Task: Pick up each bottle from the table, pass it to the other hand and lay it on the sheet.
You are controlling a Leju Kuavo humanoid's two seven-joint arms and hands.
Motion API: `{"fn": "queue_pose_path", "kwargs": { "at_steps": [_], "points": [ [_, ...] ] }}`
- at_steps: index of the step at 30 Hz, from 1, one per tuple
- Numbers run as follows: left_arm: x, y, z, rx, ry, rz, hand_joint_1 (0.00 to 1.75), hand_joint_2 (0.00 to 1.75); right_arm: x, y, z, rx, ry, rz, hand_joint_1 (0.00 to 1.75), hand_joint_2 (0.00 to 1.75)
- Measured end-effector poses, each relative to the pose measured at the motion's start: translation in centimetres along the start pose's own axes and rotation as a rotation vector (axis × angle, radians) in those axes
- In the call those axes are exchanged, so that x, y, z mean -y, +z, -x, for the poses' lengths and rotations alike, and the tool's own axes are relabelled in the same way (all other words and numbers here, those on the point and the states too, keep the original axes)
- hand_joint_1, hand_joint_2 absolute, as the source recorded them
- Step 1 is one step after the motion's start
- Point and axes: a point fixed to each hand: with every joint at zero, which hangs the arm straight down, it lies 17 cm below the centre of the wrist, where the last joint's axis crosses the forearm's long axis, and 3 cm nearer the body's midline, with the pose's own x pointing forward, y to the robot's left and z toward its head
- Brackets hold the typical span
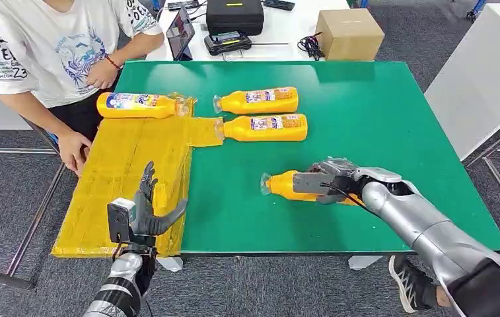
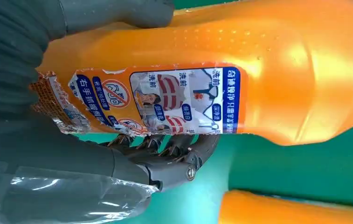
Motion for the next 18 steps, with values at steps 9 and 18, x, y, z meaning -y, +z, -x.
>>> {"fn": "queue_pose_path", "kwargs": {
  "at_steps": [9, 18],
  "points": [
    [0.0, 0.0, 0.0, 0.000, 0.000, 0.000, 0.00, 1.75, 0.0, 0.0, 0.0, 0.000, 0.000, 0.000, 1.75, 1.75],
    [0.1, 0.5, 0.0, -0.005, -0.005, -0.001, 0.00, 1.75, 0.7, 0.3, -11.6, 0.317, -0.214, 0.511, 1.75, 1.75]
  ]
}}
